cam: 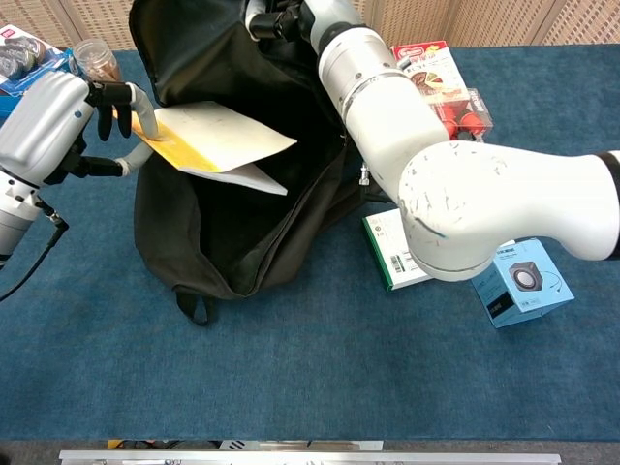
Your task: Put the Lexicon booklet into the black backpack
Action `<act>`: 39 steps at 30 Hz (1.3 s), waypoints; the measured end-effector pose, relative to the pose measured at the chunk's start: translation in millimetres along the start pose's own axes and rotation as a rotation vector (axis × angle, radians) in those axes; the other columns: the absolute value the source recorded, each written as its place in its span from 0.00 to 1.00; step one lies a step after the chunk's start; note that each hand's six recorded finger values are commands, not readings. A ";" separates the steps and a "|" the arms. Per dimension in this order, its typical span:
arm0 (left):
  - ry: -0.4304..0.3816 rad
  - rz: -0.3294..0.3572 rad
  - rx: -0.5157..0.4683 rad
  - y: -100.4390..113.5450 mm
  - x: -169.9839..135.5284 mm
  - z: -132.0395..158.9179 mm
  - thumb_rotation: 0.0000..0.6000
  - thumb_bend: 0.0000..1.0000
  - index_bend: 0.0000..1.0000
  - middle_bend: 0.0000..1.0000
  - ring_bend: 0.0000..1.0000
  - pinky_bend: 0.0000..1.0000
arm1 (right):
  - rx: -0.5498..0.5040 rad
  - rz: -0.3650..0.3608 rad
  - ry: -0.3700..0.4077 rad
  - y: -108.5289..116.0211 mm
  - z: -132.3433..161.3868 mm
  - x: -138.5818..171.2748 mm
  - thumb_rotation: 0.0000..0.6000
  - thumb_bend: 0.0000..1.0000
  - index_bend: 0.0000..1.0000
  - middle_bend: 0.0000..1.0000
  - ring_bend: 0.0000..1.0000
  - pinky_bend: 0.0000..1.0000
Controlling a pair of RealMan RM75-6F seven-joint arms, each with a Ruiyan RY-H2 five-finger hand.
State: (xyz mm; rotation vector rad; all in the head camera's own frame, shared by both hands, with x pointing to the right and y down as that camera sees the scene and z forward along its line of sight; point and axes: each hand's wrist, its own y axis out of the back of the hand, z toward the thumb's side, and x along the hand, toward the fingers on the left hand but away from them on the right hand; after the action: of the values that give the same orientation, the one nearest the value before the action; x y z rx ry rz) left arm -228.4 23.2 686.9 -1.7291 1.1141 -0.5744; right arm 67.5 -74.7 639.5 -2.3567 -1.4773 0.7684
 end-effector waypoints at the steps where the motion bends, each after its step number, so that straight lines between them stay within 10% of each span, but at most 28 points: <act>1: 0.009 0.005 -0.005 -2.8 -0.8 0.6 1.00 0.35 0.68 0.69 0.60 0.70 | -0.002 0.000 -0.001 -0.3 0.1 -0.1 1.00 0.73 0.73 0.62 0.64 0.87; 39: 0.099 -0.041 0.103 -67.3 19.5 28.1 1.00 0.29 0.56 0.61 0.56 0.71 | -0.053 0.010 -0.031 -12.7 0.9 -1.4 1.00 0.73 0.73 0.62 0.64 0.87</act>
State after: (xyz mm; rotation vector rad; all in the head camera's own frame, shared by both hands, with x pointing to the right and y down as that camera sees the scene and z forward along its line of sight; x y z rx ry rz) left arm -169.1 27.2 733.5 -1.6533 1.1003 -0.7372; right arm 56.9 -70.2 645.2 -2.4027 -1.5171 0.7814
